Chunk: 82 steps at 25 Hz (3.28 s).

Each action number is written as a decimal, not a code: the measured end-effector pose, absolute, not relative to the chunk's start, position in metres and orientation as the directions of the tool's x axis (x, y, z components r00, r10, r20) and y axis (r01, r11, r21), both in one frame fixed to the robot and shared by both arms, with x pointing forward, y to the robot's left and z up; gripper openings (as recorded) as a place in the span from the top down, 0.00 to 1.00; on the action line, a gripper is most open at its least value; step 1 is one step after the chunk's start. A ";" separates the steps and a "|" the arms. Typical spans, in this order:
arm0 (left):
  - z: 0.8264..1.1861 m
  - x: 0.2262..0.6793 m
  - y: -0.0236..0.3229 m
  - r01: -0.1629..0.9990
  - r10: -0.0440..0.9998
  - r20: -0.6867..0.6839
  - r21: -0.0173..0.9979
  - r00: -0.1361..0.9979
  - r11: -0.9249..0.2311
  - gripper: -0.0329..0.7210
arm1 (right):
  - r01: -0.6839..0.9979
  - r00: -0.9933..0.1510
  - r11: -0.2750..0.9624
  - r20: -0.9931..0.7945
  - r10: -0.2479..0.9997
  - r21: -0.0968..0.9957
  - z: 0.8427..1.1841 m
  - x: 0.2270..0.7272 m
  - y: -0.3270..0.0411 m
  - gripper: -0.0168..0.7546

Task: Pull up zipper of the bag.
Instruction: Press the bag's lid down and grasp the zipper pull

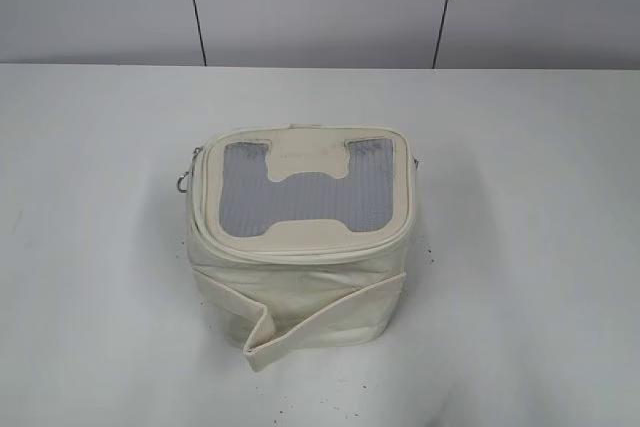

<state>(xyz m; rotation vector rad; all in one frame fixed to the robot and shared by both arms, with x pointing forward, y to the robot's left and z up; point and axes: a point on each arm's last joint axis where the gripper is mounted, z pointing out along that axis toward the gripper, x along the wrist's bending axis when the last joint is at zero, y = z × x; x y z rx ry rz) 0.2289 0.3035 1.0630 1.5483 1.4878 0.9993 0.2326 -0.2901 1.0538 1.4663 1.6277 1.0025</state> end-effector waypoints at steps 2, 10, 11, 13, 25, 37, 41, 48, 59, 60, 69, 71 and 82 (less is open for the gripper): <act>1.063 0.229 0.303 0.410 0.999 0.035 0.911 0.017 -0.039 0.55 | 0.439 -0.098 0.052 -0.010 0.995 0.897 1.054 0.233 -0.290 0.22; 1.063 0.229 0.303 0.410 0.999 0.035 0.911 0.017 -0.039 0.55 | 0.439 -0.098 0.053 -0.011 0.995 0.897 1.054 0.233 -0.290 0.22; 1.063 0.229 0.303 0.410 0.999 0.035 0.911 0.017 -0.039 0.55 | 0.439 -0.098 0.053 -0.011 0.995 0.897 1.054 0.233 -0.290 0.22; 1.063 0.229 0.303 0.410 0.999 0.035 0.911 0.017 -0.039 0.55 | 0.439 -0.098 0.053 -0.011 0.995 0.897 1.054 0.233 -0.290 0.22; 1.063 0.229 0.303 0.410 0.999 0.035 0.911 0.017 -0.039 0.55 | 0.439 -0.098 0.053 -0.011 0.995 0.897 1.054 0.233 -0.290 0.22; 1.063 0.229 0.303 0.410 0.999 0.035 0.911 0.017 -0.039 0.55 | 0.439 -0.098 0.053 -0.011 0.995 0.897 1.054 0.233 -0.290 0.22; 1.063 0.229 0.304 0.410 0.999 0.035 0.911 0.021 -0.040 0.55 | 0.440 -0.093 0.042 -0.001 0.996 0.897 1.054 0.233 -0.290 0.22; 1.063 0.234 0.303 0.433 0.995 0.032 0.899 0.093 -0.069 0.55 | 0.511 0.002 -0.068 0.079 0.997 0.857 1.054 0.246 -0.294 0.22; 1.087 0.292 0.282 0.482 0.969 -0.177 0.873 0.174 0.073 0.55 | 0.561 -0.308 0.159 0.027 0.951 0.813 1.081 0.318 -0.273 0.22; 1.087 0.300 0.279 0.500 0.961 -0.210 0.861 0.183 0.093 0.55 | 0.560 -0.346 0.194 0.015 0.938 0.805 1.085 0.325 -0.270 0.22; 1.066 0.366 0.249 0.676 0.871 -0.343 0.737 0.352 0.017 0.55 | 0.502 -0.656 0.489 -0.053 0.753 0.713 1.112 0.426 -0.225 0.22; 1.053 0.382 0.246 0.739 0.864 -0.379 0.674 0.331 0.012 0.55 | 0.443 -0.722 0.531 -0.064 0.689 0.723 1.119 0.451 -0.213 0.22; 1.022 0.439 0.238 0.832 0.850 -0.382 0.545 0.362 -0.108 0.54 | 0.312 -0.917 0.694 0.014 0.399 0.648 1.102 0.560 -0.132 0.22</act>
